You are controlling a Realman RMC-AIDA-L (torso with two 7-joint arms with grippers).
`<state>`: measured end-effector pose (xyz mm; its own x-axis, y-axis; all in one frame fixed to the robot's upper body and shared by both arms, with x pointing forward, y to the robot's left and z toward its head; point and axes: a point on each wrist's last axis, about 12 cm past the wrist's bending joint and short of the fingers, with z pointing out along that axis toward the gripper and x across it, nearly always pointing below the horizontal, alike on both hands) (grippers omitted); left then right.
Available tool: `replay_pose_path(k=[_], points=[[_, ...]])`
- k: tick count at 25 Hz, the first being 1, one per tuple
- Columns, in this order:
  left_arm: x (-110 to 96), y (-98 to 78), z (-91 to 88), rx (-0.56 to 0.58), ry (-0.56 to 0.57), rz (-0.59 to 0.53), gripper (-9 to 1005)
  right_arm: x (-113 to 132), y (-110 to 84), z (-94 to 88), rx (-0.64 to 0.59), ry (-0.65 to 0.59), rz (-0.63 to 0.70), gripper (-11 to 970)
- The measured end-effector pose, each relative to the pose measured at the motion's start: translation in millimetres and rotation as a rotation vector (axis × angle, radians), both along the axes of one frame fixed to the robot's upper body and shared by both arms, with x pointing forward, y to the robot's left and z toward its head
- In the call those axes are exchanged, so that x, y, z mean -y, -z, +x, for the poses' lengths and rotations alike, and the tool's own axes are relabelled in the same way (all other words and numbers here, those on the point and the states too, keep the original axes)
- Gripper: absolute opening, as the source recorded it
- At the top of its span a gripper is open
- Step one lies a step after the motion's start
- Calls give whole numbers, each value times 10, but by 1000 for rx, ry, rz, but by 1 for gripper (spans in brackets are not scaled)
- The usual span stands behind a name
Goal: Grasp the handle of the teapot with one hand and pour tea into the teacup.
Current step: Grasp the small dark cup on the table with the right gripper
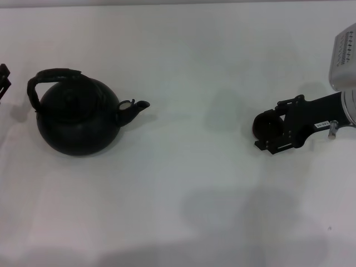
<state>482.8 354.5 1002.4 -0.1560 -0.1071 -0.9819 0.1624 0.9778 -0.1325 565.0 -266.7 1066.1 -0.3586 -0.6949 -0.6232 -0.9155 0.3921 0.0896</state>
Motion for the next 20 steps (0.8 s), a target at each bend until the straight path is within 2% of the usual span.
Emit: replay_pose_path(k=[11, 15, 20], points=[[5, 6, -6, -2, -1, -1, 729, -19, -24, 26, 5, -1, 3, 791], [5, 6, -6, -2, -1, -1, 728, -18, -31, 32, 8, 1, 5, 742], [6, 6, -5, -2, -1, -1, 728, -24, -153, 64, 27, -9, 36, 730]])
